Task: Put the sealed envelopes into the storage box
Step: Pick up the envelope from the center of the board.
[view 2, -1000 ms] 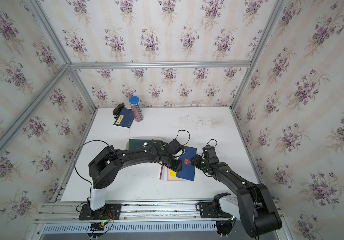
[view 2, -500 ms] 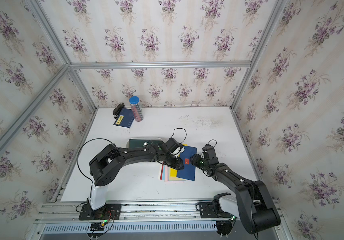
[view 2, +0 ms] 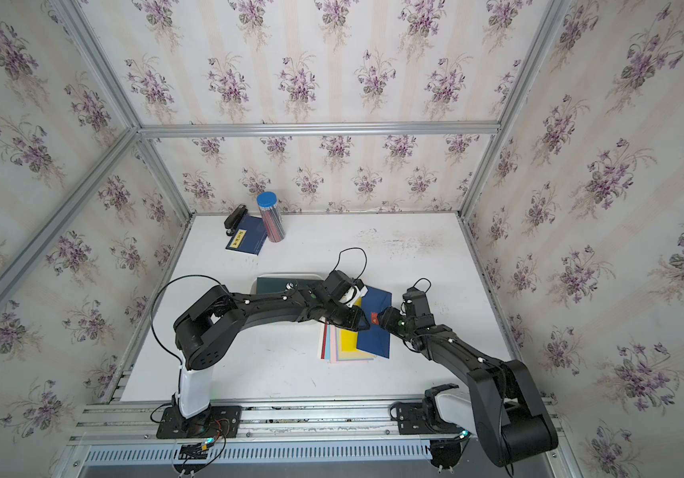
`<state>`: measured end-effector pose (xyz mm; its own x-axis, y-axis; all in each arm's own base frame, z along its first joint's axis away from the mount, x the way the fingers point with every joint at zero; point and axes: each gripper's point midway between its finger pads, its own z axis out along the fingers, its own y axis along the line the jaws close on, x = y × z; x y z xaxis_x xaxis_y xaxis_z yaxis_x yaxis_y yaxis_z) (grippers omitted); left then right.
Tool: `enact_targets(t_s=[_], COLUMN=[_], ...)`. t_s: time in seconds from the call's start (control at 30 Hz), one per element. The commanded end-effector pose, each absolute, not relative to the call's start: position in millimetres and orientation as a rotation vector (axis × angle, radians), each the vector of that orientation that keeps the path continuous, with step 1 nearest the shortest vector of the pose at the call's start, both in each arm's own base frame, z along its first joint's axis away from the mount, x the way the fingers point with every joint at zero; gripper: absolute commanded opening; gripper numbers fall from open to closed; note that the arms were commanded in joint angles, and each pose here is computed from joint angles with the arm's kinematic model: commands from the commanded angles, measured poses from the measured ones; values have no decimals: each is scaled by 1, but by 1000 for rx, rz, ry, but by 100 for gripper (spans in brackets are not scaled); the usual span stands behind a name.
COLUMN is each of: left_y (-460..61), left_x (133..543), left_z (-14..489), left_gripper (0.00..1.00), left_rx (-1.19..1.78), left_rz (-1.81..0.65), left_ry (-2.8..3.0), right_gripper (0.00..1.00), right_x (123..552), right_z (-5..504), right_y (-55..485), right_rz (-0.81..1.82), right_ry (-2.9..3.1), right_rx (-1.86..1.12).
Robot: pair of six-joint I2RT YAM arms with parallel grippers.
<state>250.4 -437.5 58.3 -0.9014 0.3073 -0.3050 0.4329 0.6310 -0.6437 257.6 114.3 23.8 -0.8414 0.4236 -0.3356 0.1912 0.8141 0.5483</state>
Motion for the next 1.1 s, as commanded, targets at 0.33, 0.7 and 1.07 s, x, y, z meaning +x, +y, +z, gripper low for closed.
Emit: enact_targets(t_s=[0.33, 0.7, 1.07], left_y=[-438, -394, -341], left_x=[261, 242, 223], left_z=[92, 214, 294], left_gripper=[0, 0, 0], left_rx=[694, 859, 774], left_rz=[-1061, -1143, -1326], left_ry=[2605, 2244, 1956], right_gripper=[61, 72, 63], right_x=[244, 247, 207], right_z=[44, 206, 264], right_y=[110, 146, 184], right_rz=[731, 991, 1312], right_ry=[2555, 1939, 1608], right_rx=[480, -115, -409])
